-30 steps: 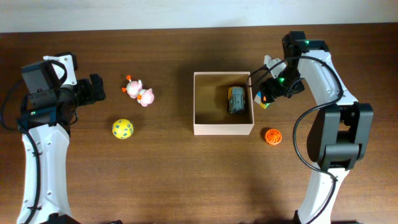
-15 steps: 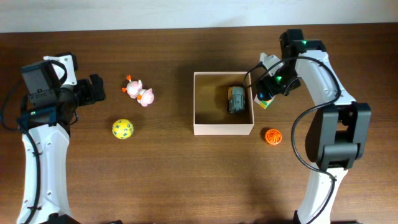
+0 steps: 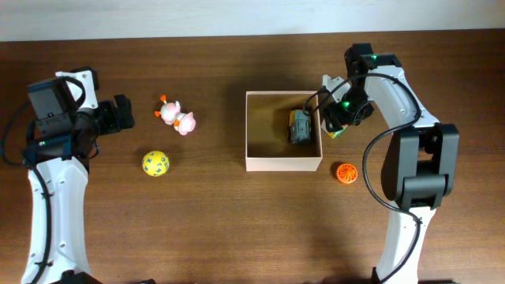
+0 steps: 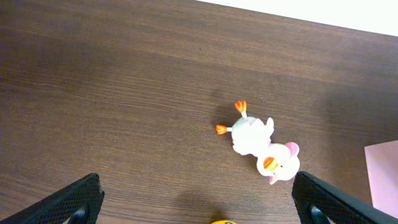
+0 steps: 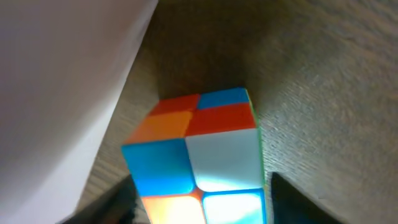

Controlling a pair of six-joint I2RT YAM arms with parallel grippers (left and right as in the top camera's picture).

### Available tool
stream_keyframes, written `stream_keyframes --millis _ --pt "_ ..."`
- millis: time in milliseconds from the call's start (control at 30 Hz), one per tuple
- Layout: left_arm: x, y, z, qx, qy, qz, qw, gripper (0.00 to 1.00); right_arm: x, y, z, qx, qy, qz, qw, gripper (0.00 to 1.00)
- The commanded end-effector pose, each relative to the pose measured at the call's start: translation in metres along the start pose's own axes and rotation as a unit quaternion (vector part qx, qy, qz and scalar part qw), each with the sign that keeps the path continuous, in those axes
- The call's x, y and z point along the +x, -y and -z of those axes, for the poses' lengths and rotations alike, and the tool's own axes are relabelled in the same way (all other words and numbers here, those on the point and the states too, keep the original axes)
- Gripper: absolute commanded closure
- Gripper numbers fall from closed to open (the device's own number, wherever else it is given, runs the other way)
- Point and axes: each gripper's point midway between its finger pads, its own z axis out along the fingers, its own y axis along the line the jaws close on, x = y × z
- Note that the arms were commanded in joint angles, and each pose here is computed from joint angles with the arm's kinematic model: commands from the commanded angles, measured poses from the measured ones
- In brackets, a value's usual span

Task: Pack container
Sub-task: 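Move right gripper to the colour cube and grasp it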

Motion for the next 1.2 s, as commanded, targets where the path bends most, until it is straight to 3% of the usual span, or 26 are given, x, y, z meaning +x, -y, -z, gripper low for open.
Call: stream_keyframes --millis 0,300,633,933,1167 --pt "-0.005 -0.003 0.001 -0.005 0.003 -0.007 1.000 0.01 0.004 0.003 -0.009 0.005 -0.014 -0.013 1.000 0.45" --pt "-0.005 -0.003 0.001 -0.005 0.003 -0.007 1.000 0.01 0.016 0.035 -0.005 0.101 -0.043 -0.085 0.990 0.59" --pt "-0.005 -0.003 0.001 -0.005 0.003 -0.007 1.000 0.01 0.018 0.038 0.003 0.113 -0.035 -0.146 0.982 0.60" --pt "-0.005 -0.003 0.001 -0.005 0.003 -0.007 1.000 0.01 -0.007 0.015 0.090 0.079 0.052 -0.186 0.978 0.65" --pt "-0.005 -0.003 0.001 -0.005 0.004 -0.007 1.000 0.01 -0.029 -0.040 0.178 0.057 0.145 -0.182 0.971 0.66"
